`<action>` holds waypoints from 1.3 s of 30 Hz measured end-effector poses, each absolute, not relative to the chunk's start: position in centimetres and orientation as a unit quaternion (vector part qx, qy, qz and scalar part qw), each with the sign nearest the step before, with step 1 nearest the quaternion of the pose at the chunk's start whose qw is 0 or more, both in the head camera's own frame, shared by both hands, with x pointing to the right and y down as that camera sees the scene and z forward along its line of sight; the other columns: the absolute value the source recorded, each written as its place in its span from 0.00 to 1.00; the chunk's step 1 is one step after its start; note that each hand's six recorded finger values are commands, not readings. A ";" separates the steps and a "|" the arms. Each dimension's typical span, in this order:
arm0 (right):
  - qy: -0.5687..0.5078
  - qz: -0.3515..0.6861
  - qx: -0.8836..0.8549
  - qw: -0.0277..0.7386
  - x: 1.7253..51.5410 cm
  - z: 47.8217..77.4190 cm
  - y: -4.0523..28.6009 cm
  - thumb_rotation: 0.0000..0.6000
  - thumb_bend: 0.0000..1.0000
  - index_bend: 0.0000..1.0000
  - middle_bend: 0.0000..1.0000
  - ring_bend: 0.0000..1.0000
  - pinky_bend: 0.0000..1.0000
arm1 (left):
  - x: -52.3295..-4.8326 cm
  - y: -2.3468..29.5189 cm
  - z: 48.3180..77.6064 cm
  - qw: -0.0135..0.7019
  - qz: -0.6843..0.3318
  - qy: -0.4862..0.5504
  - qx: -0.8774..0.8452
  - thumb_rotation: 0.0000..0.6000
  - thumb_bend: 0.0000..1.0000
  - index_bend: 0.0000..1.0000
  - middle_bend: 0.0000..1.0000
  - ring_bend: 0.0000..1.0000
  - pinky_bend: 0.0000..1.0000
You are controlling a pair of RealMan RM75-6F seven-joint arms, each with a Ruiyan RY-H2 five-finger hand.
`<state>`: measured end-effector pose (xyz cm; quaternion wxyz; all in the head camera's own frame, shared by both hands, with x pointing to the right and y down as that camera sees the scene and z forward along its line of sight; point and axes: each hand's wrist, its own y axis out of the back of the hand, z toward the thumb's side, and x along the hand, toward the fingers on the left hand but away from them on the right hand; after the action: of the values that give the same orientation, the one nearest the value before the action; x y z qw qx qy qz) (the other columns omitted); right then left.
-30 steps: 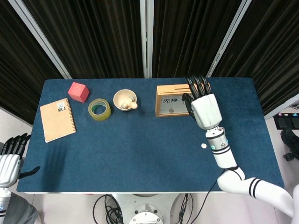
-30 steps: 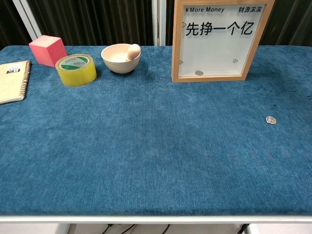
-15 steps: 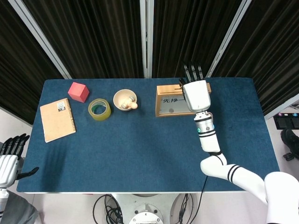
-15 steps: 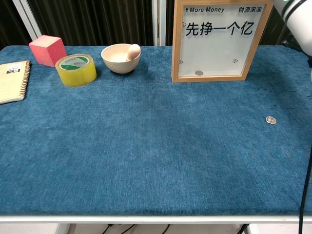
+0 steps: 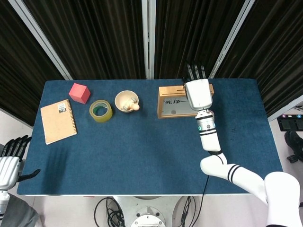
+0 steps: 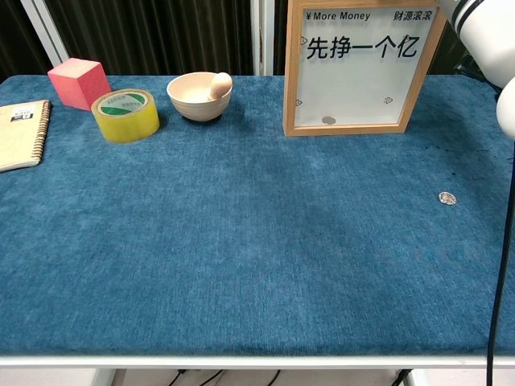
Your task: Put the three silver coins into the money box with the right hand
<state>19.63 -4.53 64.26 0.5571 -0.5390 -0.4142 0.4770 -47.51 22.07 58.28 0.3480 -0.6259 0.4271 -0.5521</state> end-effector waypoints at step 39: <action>-0.400 0.505 -0.538 0.543 20.9 65.7 -3.8 1.00 0.48 0.45 0.02 0.00 0.00 | -47.3 21.9 58.0 0.352 -0.550 0.427 -0.626 1.00 0.04 0.04 0.04 0.00 0.00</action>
<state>20.92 -3.78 65.68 0.5433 -0.5383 -0.3997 0.5053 -47.34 21.86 58.01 0.3516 -0.6257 0.4265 -0.5504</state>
